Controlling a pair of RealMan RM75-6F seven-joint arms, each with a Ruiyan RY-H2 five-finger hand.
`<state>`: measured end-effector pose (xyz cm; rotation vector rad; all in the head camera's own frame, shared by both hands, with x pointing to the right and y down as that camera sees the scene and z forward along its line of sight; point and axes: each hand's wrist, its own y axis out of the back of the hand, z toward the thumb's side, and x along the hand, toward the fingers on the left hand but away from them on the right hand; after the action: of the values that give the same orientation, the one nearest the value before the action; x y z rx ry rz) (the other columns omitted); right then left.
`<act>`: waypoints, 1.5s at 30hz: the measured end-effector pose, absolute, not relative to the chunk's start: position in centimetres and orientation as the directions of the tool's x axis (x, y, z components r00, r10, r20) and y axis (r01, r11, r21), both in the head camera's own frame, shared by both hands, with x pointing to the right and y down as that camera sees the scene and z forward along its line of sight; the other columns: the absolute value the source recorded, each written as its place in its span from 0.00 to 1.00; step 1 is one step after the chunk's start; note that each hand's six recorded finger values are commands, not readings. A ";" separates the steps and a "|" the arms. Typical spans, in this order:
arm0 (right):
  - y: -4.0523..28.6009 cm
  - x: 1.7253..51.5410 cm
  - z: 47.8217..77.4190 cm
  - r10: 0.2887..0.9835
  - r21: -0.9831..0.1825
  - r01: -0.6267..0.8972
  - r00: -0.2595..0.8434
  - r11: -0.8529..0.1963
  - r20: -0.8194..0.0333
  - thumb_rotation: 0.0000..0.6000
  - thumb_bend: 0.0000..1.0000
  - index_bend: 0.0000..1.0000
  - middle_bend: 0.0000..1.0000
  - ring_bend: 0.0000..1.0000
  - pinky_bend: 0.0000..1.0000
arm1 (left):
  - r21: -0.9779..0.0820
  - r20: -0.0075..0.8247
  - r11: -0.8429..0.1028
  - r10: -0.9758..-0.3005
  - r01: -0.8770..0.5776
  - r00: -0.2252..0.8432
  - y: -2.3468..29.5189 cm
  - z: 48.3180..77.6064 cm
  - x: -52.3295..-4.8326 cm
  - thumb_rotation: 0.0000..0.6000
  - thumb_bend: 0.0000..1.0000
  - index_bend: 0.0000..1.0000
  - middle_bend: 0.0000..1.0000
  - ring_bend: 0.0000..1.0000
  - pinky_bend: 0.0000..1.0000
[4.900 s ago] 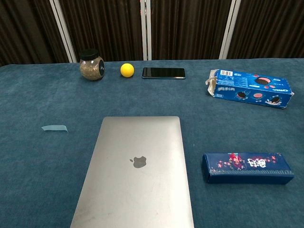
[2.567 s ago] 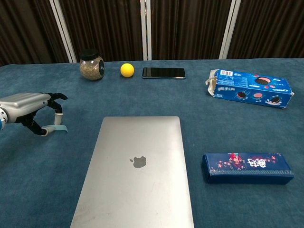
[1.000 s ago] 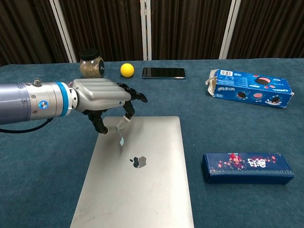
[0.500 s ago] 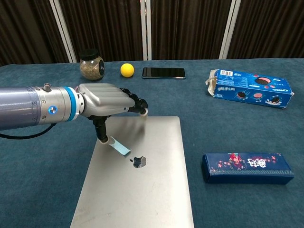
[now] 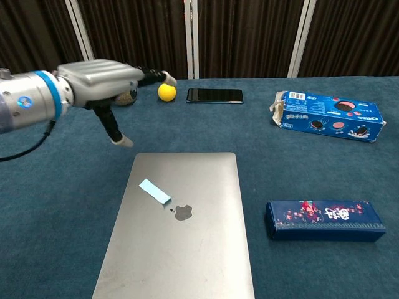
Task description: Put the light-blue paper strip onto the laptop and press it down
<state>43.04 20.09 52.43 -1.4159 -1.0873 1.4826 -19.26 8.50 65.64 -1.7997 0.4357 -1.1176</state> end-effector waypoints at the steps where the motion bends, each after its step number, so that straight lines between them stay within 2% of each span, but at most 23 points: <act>1: 20.1 43.0 52.5 0.948 -0.949 0.012 -0.053 -0.314 -0.315 1.00 0.00 0.03 0.00 0.00 0.00 | -0.862 0.487 -0.488 -0.721 0.139 0.494 8.0 65.1 -20.7 1.00 0.00 0.00 0.00 0.00 0.00; 7: 20.2 42.5 52.9 0.945 -0.946 0.007 -0.041 -0.325 -0.325 1.00 0.00 0.03 0.00 0.00 0.00 | -0.905 0.406 -0.426 -0.850 0.016 0.335 7.0 61.9 -29.2 1.00 0.00 0.00 0.00 0.00 0.00; 12: 20.2 42.0 53.1 0.944 -0.944 0.003 -0.028 -0.330 -0.330 1.00 0.00 0.03 0.00 0.00 0.00 | -0.927 0.361 -0.375 -0.904 -0.019 0.230 7.8 59.4 -34.3 1.00 0.00 0.00 0.00 0.00 0.00; 17: 19.8 40.8 53.9 0.937 -0.937 -0.001 0.012 -0.350 -0.350 1.00 0.01 0.03 0.00 0.00 0.00 | -0.943 0.324 -0.331 -0.939 -0.046 0.115 10.2 56.8 -39.1 1.00 0.00 0.00 0.00 0.00 0.00; 20: 19.1 39.4 54.6 0.927 -0.929 -0.009 0.061 -0.371 -0.371 1.00 0.10 0.05 0.00 0.00 0.00 | -0.944 0.323 -0.325 -0.945 -0.060 0.046 12.1 55.2 -41.6 1.00 0.00 0.00 0.00 0.00 0.00; 24: 18.0 36.8 55.8 0.897 -0.909 -0.020 0.153 -0.417 -0.415 1.00 0.32 0.08 0.00 0.00 0.00 | -0.940 0.336 -0.335 -0.942 -0.071 -0.012 14.1 53.9 -43.6 1.00 0.00 0.00 0.00 0.00 0.00; 27: 17.1 34.1 56.9 0.854 -0.882 -0.025 0.240 -0.470 -0.461 1.00 0.47 0.12 0.00 0.00 0.00 | -0.938 0.342 -0.339 -0.940 -0.077 -0.022 15.0 53.6 -44.1 1.00 0.00 0.00 0.00 0.00 0.00; 33: 15.2 27.5 59.1 0.723 -0.817 -0.066 0.428 -0.573 -0.542 1.00 0.69 0.24 0.00 0.00 0.00 | -0.937 0.344 -0.343 -0.939 -0.073 0.001 15.2 53.7 -44.0 1.00 0.00 0.00 0.00 0.00 0.00; 37: 14.4 21.6 60.5 0.621 -0.778 -0.085 0.552 -0.623 -0.557 1.00 0.77 0.30 0.00 0.00 0.00 | -0.936 0.342 -0.340 -0.940 -0.094 -0.006 15.0 53.5 -44.4 1.00 0.00 0.00 0.00 0.00 0.00; 45: 14.5 13.4 63.0 0.501 -0.740 -0.111 0.668 -0.664 -0.550 1.00 0.90 0.34 0.00 0.00 0.00 | -0.926 0.360 -0.356 -0.933 -0.124 -0.008 14.5 53.7 -45.0 1.00 0.00 0.00 0.00 0.00 0.00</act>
<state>13.39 14.52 63.01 -2.0936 -0.3004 0.9892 -45.04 14.53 53.73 -1.5568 1.1264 -1.4407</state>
